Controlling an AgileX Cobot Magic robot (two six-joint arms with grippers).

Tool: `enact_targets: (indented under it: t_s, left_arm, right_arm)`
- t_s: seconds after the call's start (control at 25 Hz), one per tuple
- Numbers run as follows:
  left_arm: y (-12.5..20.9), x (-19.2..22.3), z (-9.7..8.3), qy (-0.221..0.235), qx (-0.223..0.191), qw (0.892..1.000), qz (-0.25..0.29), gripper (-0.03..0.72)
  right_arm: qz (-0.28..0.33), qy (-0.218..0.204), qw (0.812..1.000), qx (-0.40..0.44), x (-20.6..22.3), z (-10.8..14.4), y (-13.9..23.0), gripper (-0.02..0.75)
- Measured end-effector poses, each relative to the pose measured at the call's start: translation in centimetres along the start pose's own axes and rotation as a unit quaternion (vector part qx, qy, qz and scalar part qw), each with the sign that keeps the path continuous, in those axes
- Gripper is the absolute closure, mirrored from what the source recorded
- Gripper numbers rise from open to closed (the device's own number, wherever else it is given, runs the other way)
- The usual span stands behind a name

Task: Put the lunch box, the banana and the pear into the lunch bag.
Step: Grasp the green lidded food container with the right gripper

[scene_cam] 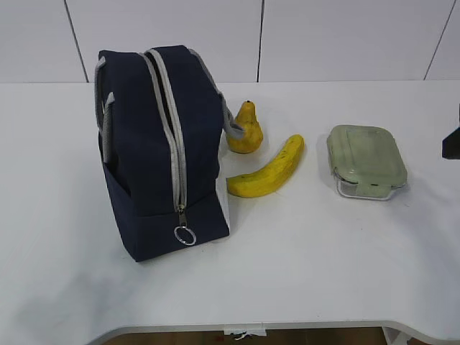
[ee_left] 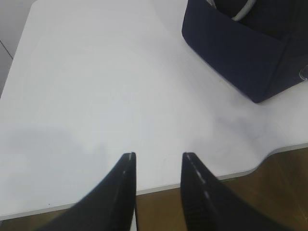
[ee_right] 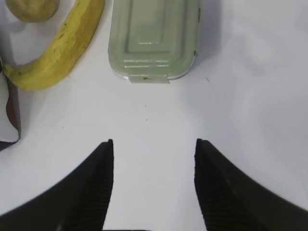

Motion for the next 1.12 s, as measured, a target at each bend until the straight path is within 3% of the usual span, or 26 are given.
enact_targets:
  t_s: [0.24,0.56,0.84,1.12]
  left_arm:
    - [0.0,0.0,0.0,0.0,0.0,1.0,0.0,0.444]
    - [0.0,0.0,0.0,0.0,0.0,1.0,0.0,0.444]
    - [0.0,0.0,0.0,0.0,0.0,1.0,0.0,0.444]
    - [0.0,0.0,0.0,0.0,0.0,1.0,0.0,0.444]
  right_arm:
    - [0.005,-0.038,0.998,0.043,1.6,-1.6,-2.1,0.33]
    - [0.025,-0.146,0.986,0.082,3.4,-3.9,-3.5,0.33]
    - [0.066,-0.261,0.959,0.089,6.2,-5.0,-4.9,0.33]
    - [0.068,-0.276,0.955,0.082,10.7,-7.2,-7.1,0.33]
Point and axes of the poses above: a point on each arm's last joint axis where the gripper is mounted, x pointing out along that axis toward the gripper, z along the wrist's bending axis when the last joint is at zero, y = z × x, the point moved 9 cm from there along x, pointing out along that axis toward the gripper, and after that the axes turned 5 degrees about -x, right-handed, at the moved point
